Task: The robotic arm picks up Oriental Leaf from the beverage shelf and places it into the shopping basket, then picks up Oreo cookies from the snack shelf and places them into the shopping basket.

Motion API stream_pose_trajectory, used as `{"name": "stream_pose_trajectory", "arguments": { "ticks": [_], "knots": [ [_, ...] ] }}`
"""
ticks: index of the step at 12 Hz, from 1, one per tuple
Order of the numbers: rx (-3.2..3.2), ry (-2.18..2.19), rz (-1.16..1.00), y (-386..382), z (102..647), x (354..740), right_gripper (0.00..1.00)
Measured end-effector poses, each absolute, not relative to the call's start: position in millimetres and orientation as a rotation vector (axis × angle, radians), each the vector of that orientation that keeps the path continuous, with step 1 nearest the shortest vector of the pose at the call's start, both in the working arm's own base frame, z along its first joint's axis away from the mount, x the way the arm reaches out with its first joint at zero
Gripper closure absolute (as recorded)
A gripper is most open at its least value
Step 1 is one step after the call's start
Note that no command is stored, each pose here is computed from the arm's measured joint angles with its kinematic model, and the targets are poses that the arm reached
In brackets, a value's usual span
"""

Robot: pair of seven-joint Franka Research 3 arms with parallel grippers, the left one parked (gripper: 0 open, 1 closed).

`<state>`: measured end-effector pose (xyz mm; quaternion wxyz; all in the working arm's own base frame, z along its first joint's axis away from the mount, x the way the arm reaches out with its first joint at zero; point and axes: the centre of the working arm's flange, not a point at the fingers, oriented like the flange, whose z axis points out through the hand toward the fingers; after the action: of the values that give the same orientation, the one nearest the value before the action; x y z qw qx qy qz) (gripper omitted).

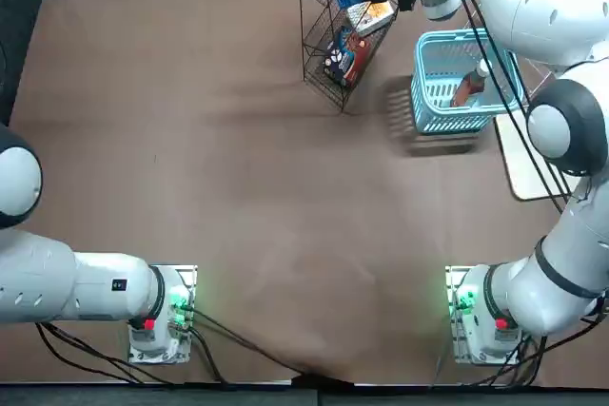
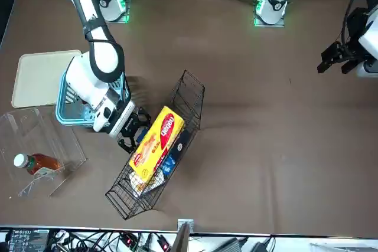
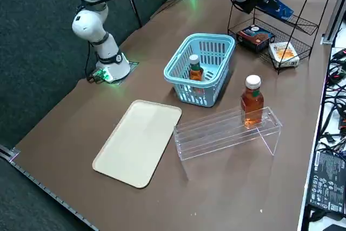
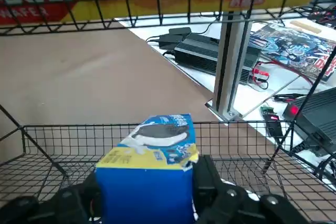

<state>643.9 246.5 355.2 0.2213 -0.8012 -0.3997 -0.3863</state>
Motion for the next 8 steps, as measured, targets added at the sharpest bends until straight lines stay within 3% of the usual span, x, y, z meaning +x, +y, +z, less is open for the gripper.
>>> {"name": "stream_pose_trajectory", "arguments": {
  "ticks": [3,8],
  "knots": [
    [-2.216,-1.102,-1.070,246,356,644,0.30],
    [-2.205,-1.093,-1.110,246,374,649,0.30]
  ]
}}
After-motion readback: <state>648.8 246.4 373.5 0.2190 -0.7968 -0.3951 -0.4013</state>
